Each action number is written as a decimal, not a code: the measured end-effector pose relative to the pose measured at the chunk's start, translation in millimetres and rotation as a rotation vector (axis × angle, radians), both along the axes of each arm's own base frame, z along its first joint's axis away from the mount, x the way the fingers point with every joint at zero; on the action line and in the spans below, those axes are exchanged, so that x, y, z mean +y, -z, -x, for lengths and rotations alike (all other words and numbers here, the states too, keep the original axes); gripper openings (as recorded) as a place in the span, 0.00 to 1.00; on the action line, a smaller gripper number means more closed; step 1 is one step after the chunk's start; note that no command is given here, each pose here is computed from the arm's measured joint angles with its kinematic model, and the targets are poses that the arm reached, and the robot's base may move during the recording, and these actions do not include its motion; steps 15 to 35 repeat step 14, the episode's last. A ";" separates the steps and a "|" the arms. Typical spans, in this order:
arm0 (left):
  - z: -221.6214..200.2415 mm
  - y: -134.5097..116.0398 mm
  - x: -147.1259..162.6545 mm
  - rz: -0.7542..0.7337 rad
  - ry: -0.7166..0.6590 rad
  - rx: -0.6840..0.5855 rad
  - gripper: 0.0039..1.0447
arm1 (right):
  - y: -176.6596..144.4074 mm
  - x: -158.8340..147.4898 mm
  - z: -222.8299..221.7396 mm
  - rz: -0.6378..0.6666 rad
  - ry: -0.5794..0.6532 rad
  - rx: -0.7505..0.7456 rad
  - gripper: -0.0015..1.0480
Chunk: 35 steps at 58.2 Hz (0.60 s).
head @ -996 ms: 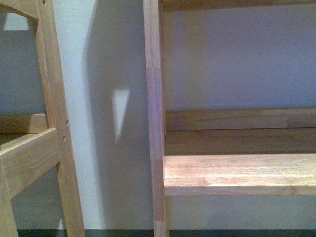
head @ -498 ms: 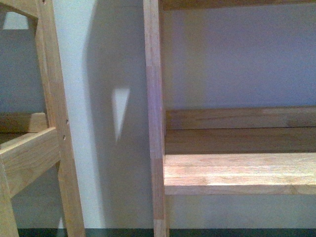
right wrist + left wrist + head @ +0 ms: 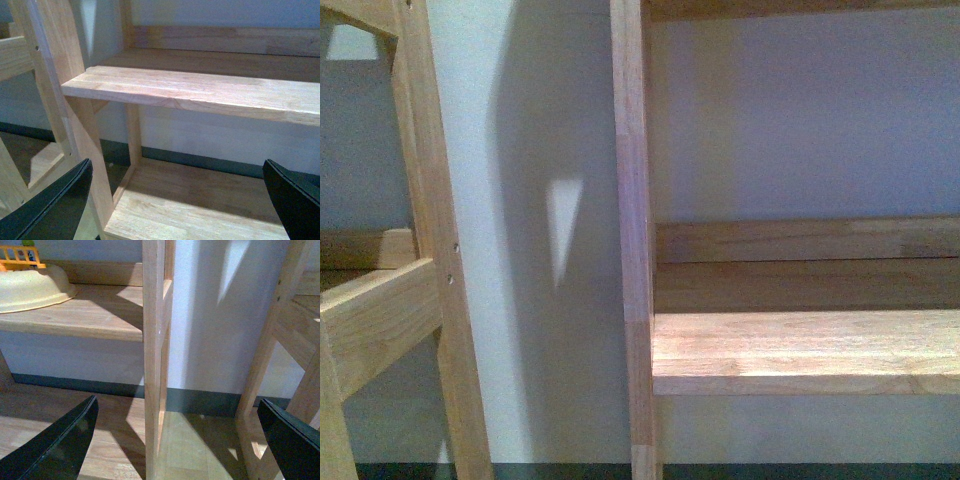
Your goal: Put away toys
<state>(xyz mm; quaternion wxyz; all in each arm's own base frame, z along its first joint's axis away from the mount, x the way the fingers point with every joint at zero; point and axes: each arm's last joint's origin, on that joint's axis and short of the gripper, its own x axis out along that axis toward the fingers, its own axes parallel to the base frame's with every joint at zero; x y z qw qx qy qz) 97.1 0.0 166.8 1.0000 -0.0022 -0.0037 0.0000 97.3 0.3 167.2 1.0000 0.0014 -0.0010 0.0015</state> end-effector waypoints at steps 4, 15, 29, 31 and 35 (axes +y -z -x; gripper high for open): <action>0.0 0.0 0.0 0.000 0.000 0.000 0.95 | 0.0 0.0 0.0 0.000 0.000 0.000 1.00; 0.0 0.0 0.0 0.000 0.000 0.000 0.95 | 0.0 0.0 0.0 0.000 0.000 0.000 1.00; 0.0 0.0 0.0 0.000 0.000 0.000 0.95 | 0.0 0.0 0.0 0.000 0.000 0.000 1.00; 0.0 0.0 0.0 0.000 0.000 0.000 0.95 | 0.0 0.0 0.0 0.000 0.000 0.000 1.00; 0.0 0.0 0.0 0.000 0.000 0.000 0.95 | 0.0 0.0 0.0 0.000 0.000 0.000 1.00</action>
